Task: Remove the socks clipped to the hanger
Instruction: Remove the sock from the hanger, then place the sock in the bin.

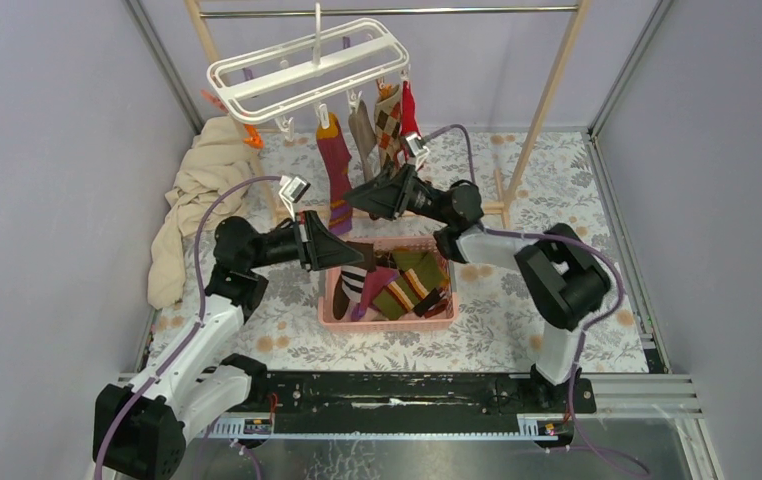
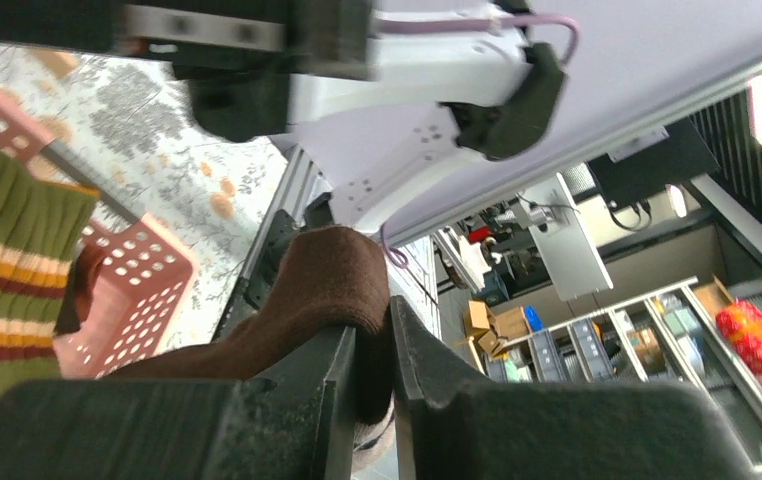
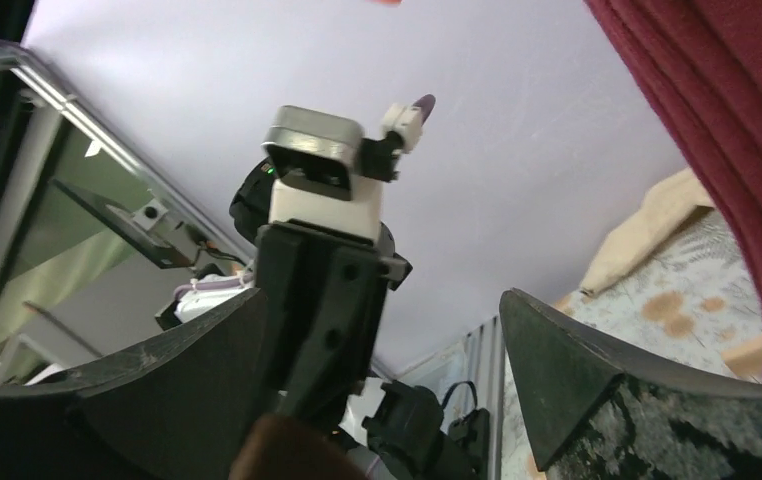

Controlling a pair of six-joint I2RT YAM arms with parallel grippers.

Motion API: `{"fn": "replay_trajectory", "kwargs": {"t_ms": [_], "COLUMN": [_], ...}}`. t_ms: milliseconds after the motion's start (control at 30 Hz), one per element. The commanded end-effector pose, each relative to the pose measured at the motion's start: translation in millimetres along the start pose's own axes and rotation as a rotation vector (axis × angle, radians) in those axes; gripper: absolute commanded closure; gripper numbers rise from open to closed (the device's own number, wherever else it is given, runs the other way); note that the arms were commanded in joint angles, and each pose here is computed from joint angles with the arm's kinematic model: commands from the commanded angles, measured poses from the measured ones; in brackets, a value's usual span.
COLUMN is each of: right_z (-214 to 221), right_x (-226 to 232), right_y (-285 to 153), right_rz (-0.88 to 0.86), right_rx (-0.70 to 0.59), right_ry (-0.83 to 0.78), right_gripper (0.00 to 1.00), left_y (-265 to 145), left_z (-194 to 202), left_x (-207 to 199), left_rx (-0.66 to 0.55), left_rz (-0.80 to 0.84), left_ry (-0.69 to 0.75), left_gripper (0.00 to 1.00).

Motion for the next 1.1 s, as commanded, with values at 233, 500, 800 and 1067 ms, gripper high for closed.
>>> {"fn": "replay_trajectory", "kwargs": {"t_ms": [233,500,800,1067], "right_z": [11.9,28.5,51.4,63.1], "right_x": [25.5,43.5,56.4,72.1], "right_y": [-45.7,-77.0,-111.0,-130.8], "right_rz": [0.381,0.535,0.631,0.674], "right_rx": [0.056,0.099,0.125,0.107], "right_ry": [-0.14,-0.166,-0.19,-0.198], "right_gripper": [0.05,0.04,0.03,0.02], "left_y": [-0.5,-0.5,-9.7,-1.9], "left_z": [34.3,69.5,83.3,51.7], "left_x": [83.7,142.3,173.3,130.8], "left_rx": [-0.009,0.031,0.056,-0.006], "left_rz": [-0.413,-0.723,-0.926,-0.863], "left_ry": [-0.016,-0.05,-0.078,0.008], "left_gripper": [0.78,0.75,0.15,0.01]}}
Point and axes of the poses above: each gripper's point midway between its finger pads, its own y axis out along the fingers, its own x axis along the line the jaws close on, z = x × y, the point moved 8 cm from there along -y, back along the fingers, and after that the axes turned 5 degrees about y, right-handed, at the moved point
